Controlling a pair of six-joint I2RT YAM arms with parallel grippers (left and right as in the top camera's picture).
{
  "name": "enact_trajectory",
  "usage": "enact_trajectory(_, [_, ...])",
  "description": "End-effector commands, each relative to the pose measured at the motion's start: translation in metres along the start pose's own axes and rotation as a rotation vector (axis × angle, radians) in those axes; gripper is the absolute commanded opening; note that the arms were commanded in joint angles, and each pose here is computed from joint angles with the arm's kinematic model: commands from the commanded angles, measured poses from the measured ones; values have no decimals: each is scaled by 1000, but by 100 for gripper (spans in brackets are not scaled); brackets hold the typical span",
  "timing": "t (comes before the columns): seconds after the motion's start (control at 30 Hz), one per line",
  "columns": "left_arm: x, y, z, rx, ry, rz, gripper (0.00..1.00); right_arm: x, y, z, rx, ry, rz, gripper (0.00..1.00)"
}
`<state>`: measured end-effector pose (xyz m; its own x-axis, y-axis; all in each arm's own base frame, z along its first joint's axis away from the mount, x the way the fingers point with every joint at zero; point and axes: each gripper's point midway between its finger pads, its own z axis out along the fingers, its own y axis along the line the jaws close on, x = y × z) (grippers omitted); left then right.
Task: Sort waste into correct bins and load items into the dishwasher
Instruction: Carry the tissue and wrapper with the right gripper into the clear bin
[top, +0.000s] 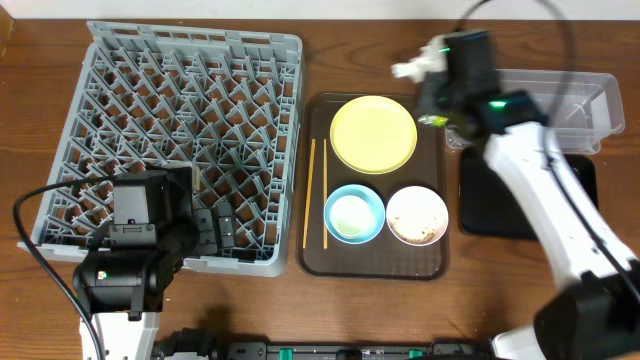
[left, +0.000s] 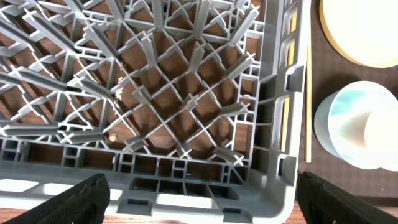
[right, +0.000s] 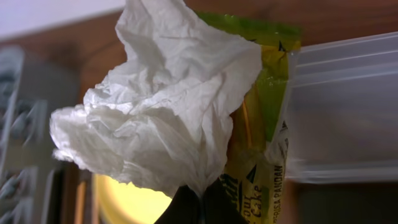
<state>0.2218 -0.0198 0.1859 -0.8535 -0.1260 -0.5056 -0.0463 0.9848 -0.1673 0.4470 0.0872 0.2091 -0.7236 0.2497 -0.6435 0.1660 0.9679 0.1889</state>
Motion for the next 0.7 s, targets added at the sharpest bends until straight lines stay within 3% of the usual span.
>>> enact_trajectory(0.0, [-5,-1,-5,2,-18,-11,96,-21,-57,-4,145,-50,84,1])
enact_trajectory(0.2, [-5,-1,-5,2,-18,-11,96,-19,-124,8,271,-21,289,1])
enact_trajectory(0.3, [-5,-1,-5,2,-18,-11,96,-5,-151,23,334,19,483,1])
enact_trajectory(0.5, [-5,-1,-5,2,-17,-11,96,-2,-164,56,317,23,626,1])
enact_trajectory(0.6, [-5,-1,-5,2,-18,-11,96,-4,-162,69,298,20,629,15])
enact_trajectory(0.67, [-5,-1,-5,2,-16,-11,96,-2,-162,72,292,26,630,40])
